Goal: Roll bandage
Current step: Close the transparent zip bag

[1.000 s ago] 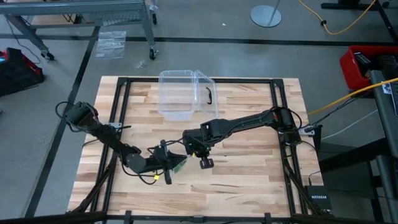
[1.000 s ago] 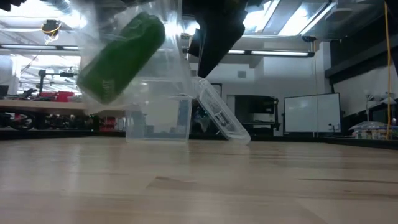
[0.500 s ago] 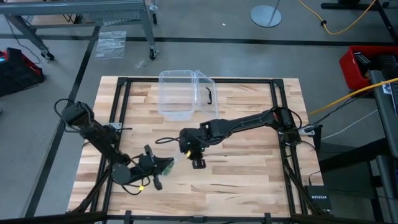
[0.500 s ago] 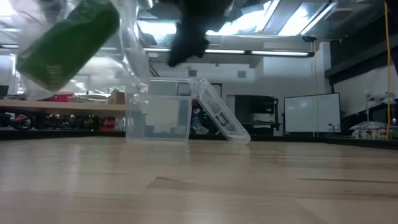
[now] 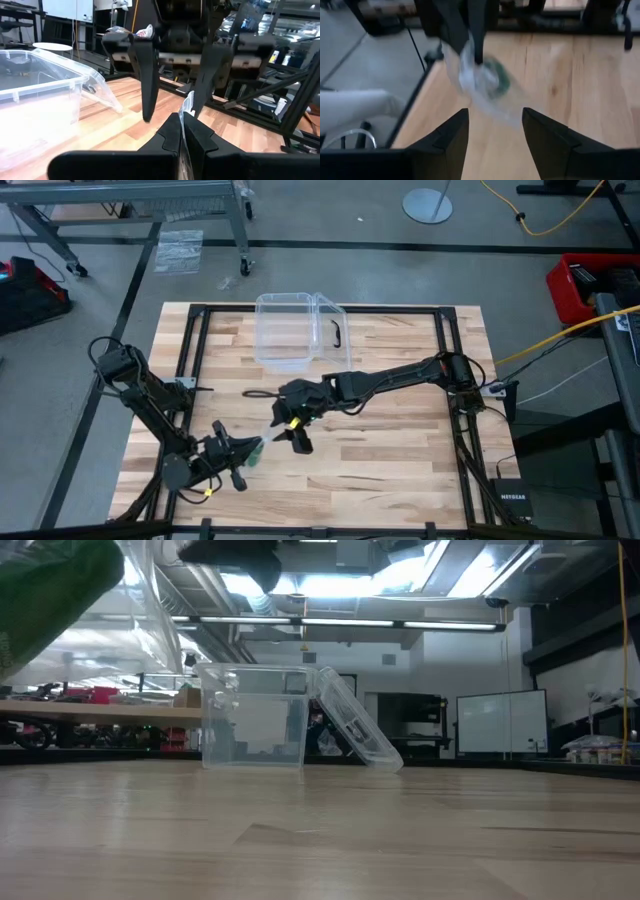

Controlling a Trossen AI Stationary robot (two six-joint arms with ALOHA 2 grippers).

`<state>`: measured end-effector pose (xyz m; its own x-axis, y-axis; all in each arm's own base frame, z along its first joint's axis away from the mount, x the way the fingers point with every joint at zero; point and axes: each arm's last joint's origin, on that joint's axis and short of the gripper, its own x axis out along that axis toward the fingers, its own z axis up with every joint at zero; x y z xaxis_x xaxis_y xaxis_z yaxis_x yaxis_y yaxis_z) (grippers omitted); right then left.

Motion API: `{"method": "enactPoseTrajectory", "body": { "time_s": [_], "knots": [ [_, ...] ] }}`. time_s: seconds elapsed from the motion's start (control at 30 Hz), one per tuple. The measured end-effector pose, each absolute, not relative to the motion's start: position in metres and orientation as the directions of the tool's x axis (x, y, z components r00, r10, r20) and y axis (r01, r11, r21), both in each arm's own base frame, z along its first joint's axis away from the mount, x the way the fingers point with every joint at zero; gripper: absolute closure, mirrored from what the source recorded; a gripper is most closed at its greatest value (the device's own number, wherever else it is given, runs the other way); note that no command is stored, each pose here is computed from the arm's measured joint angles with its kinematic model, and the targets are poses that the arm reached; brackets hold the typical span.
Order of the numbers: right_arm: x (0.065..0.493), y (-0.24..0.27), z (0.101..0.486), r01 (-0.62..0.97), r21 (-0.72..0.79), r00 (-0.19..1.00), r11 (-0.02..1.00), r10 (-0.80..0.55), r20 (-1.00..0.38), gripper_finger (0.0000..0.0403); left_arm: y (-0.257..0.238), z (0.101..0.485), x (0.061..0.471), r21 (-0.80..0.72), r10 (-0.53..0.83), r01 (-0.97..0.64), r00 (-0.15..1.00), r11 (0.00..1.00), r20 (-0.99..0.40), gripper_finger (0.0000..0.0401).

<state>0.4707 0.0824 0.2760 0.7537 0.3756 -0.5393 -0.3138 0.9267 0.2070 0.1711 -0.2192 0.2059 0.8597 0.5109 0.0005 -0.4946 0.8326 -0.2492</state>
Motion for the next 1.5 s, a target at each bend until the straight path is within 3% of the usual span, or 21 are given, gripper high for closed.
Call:
{"method": "enactPoseTrajectory", "body": {
  "time_s": [0.27,1.5],
  "knots": [
    [0.474,0.092,0.285,-0.338,0.217,0.797,0.916,0.401,-0.452,0.0213,-0.220,0.206,0.171,-0.249,0.510,-0.494,0.860,0.833,0.001,0.0401],
    [0.480,0.110,0.270,-0.293,0.197,0.817,0.936,0.352,-0.456,0.0213,-0.220,0.206,0.171,-0.318,0.482,-0.456,0.876,0.831,0.002,0.0401]
  ]
}}
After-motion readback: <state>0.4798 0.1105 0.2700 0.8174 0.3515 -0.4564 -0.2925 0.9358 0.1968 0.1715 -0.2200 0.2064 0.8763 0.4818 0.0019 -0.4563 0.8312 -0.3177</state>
